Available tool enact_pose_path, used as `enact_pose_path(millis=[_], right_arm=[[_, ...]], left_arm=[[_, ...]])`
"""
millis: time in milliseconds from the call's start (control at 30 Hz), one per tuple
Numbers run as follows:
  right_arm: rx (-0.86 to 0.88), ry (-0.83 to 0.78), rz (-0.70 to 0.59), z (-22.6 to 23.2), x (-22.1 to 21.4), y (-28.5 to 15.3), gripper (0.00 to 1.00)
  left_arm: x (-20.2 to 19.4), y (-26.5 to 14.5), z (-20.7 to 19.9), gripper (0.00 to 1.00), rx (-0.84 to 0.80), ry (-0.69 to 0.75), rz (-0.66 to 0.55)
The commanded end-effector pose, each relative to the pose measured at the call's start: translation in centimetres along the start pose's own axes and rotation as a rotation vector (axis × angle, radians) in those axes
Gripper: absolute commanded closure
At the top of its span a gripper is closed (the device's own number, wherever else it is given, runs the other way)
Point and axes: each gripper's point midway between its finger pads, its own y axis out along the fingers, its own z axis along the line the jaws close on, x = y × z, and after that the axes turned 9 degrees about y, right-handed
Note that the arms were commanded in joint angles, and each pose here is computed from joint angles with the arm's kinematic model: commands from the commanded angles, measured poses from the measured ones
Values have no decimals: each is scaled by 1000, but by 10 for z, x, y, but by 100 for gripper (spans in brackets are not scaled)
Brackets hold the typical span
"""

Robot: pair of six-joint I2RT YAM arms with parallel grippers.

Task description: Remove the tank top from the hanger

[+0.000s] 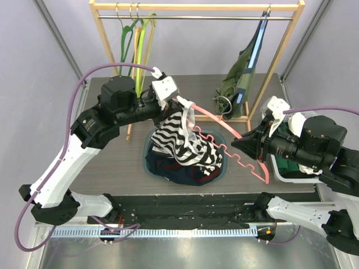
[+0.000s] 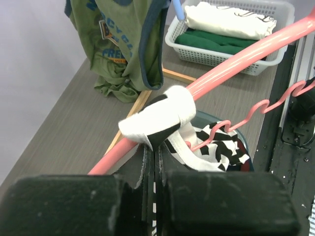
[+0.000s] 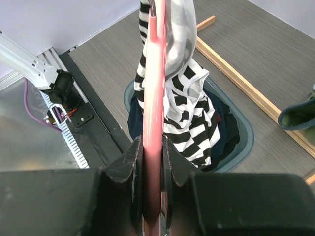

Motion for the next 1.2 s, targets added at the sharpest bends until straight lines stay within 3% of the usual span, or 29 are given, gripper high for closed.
enact_pose_path(millis=[0,233,533,767,867,1033,1100,1133,1167], right_arm=[[-21,-4,-83,-2,17,-3,99],[-60,30,-42,-9,1,-11,99],[-34,75,-156,7,21,-98,99],[42,98,-203,22,21,-132,99],[17,100,-259,18,31,-136,99],[-185,111,-364,-19,55,-127,99],[-212,111,-358,-23,59,-115,99],[-220,108,-341,-25,61,-103,99],[-223,110,-326,-25,61,-94,99]], left_arm=[[56,-29,19,100,79,60,-149],[91,-61,47,100,211,112,-212],[35,-40,59,100,301,118,-60],[26,-32,78,100,393,119,-19],[16,-22,58,100,283,107,-8],[-3,-15,-25,100,-143,61,-24],[-20,-15,-43,99,-210,39,3],[-27,-16,-49,93,-236,31,14],[-33,-20,-54,58,-242,27,21]])
